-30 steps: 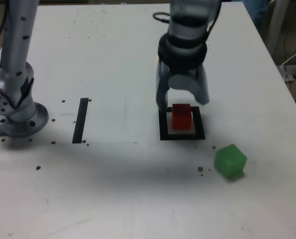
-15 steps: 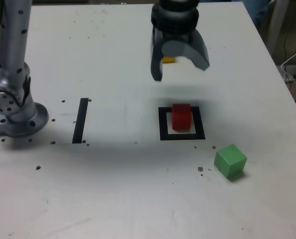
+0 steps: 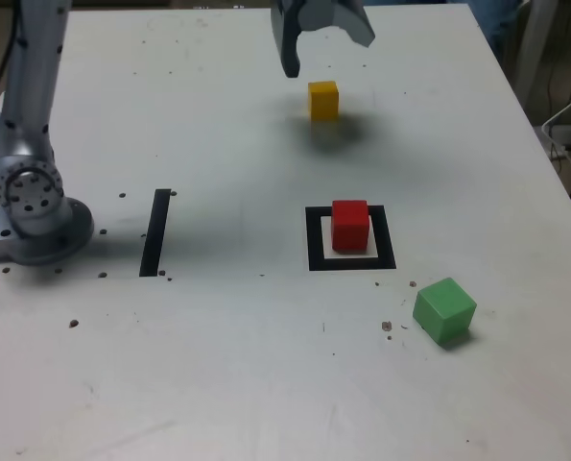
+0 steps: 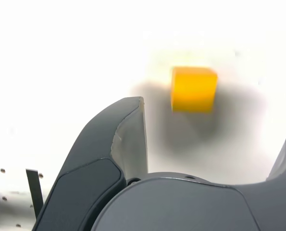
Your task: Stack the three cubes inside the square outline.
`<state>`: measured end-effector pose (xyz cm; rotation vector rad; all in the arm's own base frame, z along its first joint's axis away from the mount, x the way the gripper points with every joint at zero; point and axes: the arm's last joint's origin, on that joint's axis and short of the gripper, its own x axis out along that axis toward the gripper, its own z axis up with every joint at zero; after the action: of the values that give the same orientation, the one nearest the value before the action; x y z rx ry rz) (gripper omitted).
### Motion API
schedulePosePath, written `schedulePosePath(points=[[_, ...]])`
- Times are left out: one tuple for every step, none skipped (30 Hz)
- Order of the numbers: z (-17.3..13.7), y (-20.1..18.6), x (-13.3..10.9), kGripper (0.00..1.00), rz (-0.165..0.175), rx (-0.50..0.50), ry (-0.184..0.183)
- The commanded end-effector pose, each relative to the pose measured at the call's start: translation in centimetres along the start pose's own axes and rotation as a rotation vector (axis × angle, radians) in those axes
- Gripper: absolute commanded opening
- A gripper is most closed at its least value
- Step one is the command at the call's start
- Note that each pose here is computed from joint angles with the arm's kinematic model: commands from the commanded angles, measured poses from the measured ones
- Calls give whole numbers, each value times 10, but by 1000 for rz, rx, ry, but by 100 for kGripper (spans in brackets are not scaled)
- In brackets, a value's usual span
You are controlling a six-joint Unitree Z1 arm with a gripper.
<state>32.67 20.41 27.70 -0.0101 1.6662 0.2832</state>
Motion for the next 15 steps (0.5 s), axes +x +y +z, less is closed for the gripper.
schedulePosePath(points=[[5, 6, 11, 95, 0, 1, 27], [7, 8, 17, 94, 2, 4, 41], [9, 8, 20, 94, 4, 6, 48], [10, 9, 22, 94, 7, 7, 53], [11, 9, 24, 93, 10, 9, 56], [13, 8, 26, 93, 11, 10, 57], [15, 8, 27, 93, 11, 12, 57], [16, 8, 29, 93, 11, 14, 57], [19, 7, 31, 93, 11, 17, 56], [21, 7, 32, 93, 10, 21, 55], [23, 7, 34, 93, 10, 24, 56], [25, 7, 37, 93, 9, 28, 57], [27, 8, 39, 93, 7, 31, 58], [29, 8, 41, 93, 6, 34, 60], [30, 9, 44, 93, 5, 37, 63]])
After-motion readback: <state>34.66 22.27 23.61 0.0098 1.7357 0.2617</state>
